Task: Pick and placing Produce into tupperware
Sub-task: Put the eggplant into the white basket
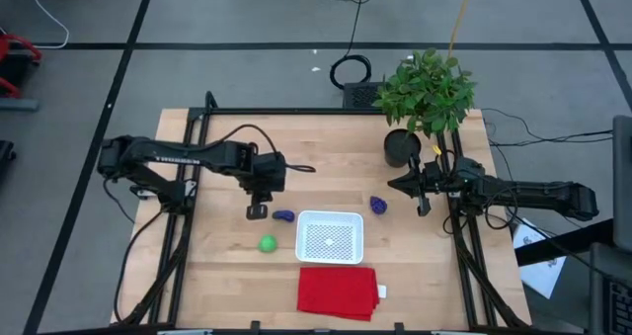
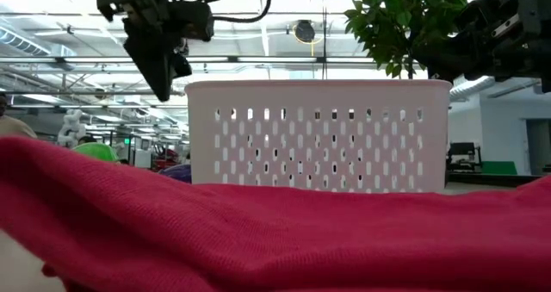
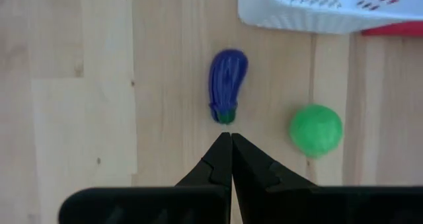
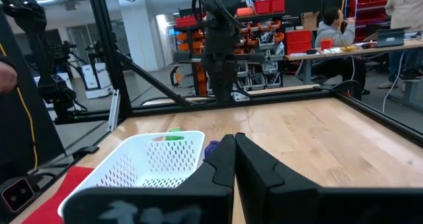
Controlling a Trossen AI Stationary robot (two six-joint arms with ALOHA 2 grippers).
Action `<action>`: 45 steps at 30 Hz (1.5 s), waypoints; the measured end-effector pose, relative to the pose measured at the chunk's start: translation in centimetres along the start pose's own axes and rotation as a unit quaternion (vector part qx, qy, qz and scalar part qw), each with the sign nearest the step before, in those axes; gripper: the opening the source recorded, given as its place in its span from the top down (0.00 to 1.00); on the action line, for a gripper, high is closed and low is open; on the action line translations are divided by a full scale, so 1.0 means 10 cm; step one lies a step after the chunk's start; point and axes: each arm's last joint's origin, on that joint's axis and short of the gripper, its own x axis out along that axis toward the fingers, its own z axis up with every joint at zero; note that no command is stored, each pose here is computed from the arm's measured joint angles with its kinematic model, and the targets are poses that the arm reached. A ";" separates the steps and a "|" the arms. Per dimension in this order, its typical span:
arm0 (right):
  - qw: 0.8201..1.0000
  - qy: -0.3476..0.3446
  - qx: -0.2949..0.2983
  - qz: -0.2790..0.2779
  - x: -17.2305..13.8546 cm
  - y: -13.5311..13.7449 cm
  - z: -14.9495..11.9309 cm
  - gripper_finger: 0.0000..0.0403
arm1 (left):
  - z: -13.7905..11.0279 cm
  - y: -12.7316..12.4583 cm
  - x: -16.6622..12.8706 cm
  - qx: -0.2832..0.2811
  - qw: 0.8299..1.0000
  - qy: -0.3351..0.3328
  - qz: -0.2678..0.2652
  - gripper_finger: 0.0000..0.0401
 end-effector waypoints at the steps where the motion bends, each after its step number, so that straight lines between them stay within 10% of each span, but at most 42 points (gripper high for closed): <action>1: 1.000 0.000 0.000 0.000 0.00 0.00 0.00 1.00 | 0.03 0.00 -0.01 0.005 1.000 -0.004 0.000 0.99; 23: 1.000 -0.002 0.011 0.000 0.00 0.00 0.00 1.00 | 0.37 -0.10 0.26 0.054 0.997 0.046 0.017 0.95; 45: 1.000 0.002 0.017 0.000 0.00 0.00 0.00 1.00 | 0.40 -0.16 0.27 0.049 0.998 0.026 -0.010 0.16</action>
